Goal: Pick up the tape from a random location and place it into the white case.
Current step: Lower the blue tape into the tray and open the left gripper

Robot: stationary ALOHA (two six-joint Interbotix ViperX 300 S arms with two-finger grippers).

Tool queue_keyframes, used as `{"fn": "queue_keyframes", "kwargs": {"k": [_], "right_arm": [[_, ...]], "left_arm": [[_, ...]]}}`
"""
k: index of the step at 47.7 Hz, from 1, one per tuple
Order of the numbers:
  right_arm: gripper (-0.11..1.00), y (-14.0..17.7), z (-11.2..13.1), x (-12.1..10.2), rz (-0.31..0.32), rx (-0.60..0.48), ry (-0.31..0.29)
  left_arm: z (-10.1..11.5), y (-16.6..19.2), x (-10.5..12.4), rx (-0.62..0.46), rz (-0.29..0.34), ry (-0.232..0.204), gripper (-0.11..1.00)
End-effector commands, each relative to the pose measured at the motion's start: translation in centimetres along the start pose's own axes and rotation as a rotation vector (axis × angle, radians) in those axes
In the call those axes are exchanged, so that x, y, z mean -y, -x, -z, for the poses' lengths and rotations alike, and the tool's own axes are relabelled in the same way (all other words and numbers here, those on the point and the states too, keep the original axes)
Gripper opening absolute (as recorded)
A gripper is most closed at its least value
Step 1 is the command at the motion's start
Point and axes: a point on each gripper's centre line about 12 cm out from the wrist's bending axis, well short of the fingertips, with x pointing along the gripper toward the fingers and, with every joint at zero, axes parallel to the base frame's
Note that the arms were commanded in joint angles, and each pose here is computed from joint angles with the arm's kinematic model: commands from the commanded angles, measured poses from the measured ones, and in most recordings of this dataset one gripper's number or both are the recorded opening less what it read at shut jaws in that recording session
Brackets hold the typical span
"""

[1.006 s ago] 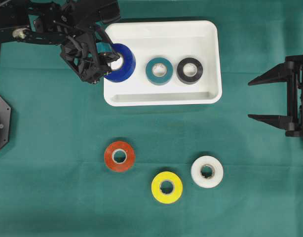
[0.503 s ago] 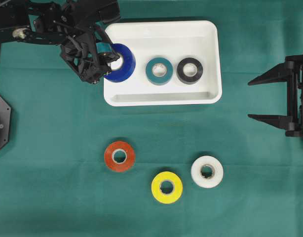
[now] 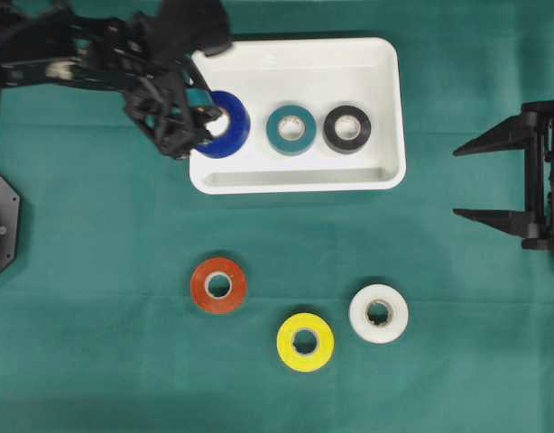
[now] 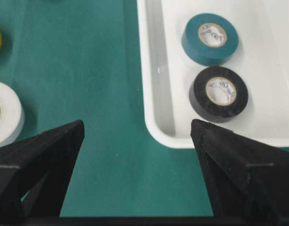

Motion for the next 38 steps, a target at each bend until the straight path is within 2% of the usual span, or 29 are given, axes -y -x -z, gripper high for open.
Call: {"fn": "queue_keyframes", "kwargs": {"k": [1, 15, 29, 38], "right_arm": [[0.89, 0.1, -1.0, 0.0, 0.000, 0.025, -0.001], [0.89, 0.1, -1.0, 0.0, 0.000, 0.023, -0.001], [0.89, 0.1, -1.0, 0.0, 0.000, 0.025, -0.001], [0.89, 0.1, -1.0, 0.0, 0.000, 0.025, -0.001]], "left_arm": [[-0.9, -0.9, -0.1, 0.010, -0.003, 0.002, 0.23], [-0.1, -6.6, -1.6, -0.032, -0.025, 0.033, 0.23], [0.5, -8.6, -2.6, -0.063, -0.038, 0.047, 0.23], [0.0, -8.6, -2.5, -0.015, -0.032, -0.004, 0.23]]}}
